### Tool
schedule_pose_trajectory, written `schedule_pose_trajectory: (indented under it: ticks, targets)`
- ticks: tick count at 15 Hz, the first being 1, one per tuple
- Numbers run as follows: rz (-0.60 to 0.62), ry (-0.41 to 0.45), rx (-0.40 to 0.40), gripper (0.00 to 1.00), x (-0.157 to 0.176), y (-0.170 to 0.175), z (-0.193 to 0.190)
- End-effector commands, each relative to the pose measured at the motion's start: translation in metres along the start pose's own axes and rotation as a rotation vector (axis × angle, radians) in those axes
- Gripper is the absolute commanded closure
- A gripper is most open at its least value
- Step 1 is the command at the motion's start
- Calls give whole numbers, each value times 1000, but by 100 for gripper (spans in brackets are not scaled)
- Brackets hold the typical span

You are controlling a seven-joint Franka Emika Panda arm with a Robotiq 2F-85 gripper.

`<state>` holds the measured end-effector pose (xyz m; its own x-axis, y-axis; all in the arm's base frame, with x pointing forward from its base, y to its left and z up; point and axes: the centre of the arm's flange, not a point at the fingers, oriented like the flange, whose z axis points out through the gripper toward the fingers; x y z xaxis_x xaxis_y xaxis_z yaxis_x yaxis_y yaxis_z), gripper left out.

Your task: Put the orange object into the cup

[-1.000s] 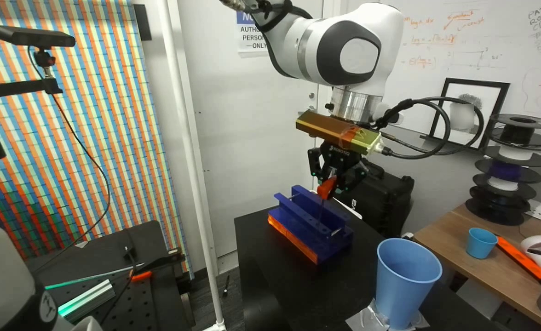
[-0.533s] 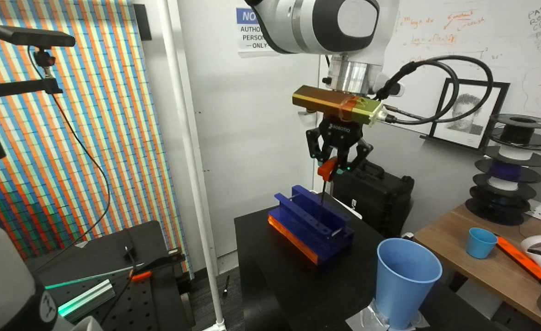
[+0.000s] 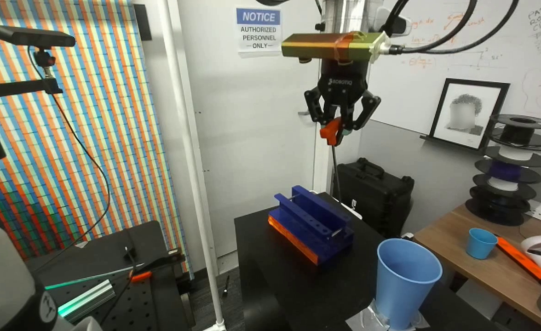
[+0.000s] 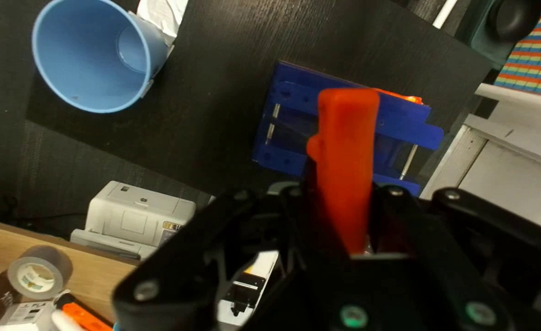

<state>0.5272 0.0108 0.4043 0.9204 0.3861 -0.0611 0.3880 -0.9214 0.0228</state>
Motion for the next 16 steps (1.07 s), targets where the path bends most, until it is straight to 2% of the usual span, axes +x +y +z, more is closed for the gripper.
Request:
schedule_pose_trajectory:
  ticks: [1, 3, 8, 12, 13, 16]
  targets:
    - [70, 34, -67, 86, -34, 22, -30]
    - [113, 39, -90, 87, -46, 44, -31]
    - [189, 21, -68, 85, -56, 92, -2]
    - [205, 16, -42, 88, -45, 111, 39]
    - [205, 21, -48, 85, -41, 114, 49]
    - [199, 38, -24, 86, -29, 122, 82]
